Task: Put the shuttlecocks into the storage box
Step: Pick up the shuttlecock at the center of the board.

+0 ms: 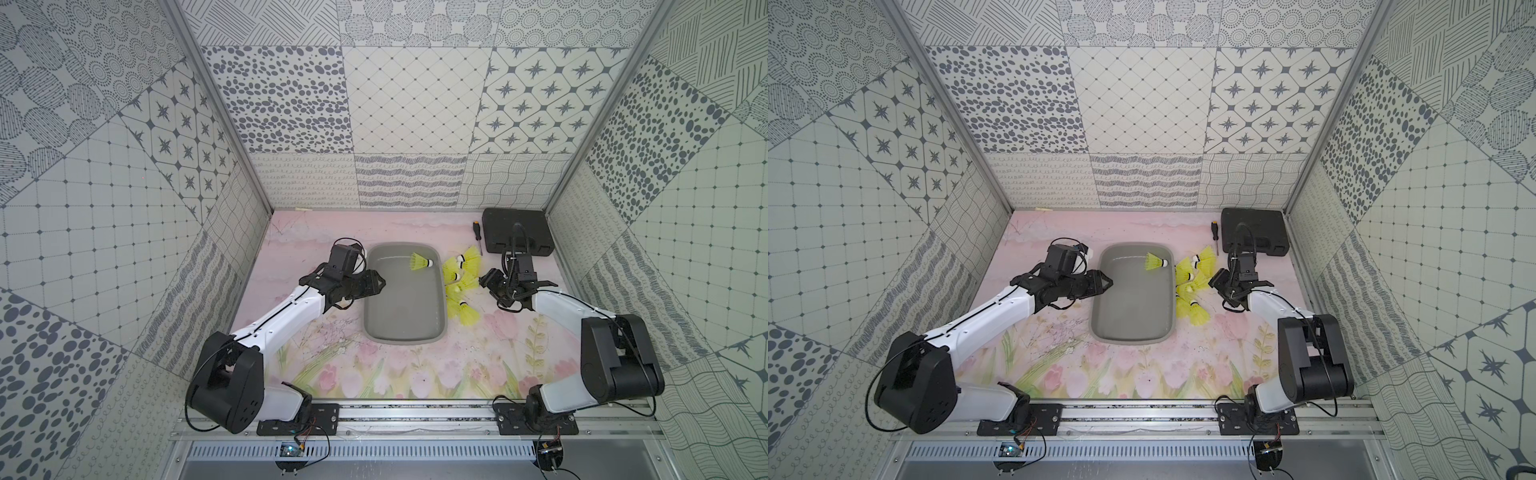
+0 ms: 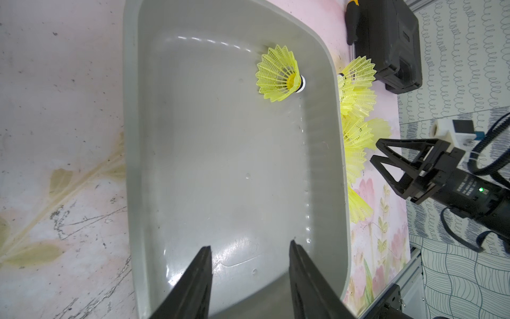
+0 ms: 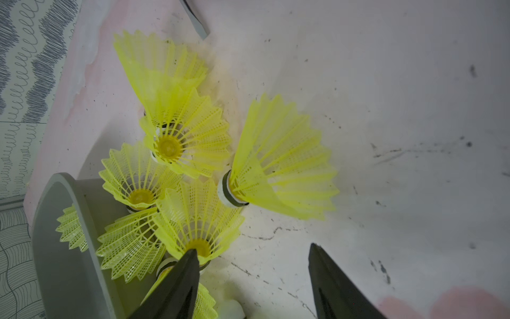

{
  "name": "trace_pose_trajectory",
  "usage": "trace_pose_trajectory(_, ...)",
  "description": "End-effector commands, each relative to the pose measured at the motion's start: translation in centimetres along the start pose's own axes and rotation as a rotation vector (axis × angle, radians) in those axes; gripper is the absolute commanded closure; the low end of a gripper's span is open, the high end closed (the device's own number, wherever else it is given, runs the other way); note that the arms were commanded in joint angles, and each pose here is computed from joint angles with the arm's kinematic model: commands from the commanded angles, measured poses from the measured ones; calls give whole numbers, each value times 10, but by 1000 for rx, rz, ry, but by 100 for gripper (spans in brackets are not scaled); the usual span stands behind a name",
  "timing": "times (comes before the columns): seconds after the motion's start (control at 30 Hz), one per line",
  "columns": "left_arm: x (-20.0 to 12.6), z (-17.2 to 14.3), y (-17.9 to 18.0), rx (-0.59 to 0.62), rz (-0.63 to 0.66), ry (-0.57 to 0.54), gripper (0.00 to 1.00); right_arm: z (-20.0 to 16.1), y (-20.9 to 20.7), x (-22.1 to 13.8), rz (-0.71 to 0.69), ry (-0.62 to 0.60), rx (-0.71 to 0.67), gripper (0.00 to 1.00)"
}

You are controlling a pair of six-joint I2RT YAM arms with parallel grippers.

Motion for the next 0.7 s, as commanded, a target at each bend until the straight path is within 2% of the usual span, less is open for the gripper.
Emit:
trace_pose_trajectory(0.0, 0, 3, -2, 22, -22, -11, 51, 13, 10, 4, 9, -82, 77, 33)
trace_pose_trajectory(0.2, 1, 2, -1, 21, -20, -7, 51, 21, 2, 13, -27, -139, 160, 34)
trace_pose_trajectory(0.67, 2, 1, 1, 21, -21, -1, 51, 36, 6, 31, -69, -183, 174, 32)
Point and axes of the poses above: each gripper's point midway between its finger pads, its own x axis out along the fingers, its own y axis along the line the jaws close on, z = x × y, the point moved 3 cm from there along -x, back along the fingers, and after that the axes turned 8 degrees about x, right-handed, at the moved point
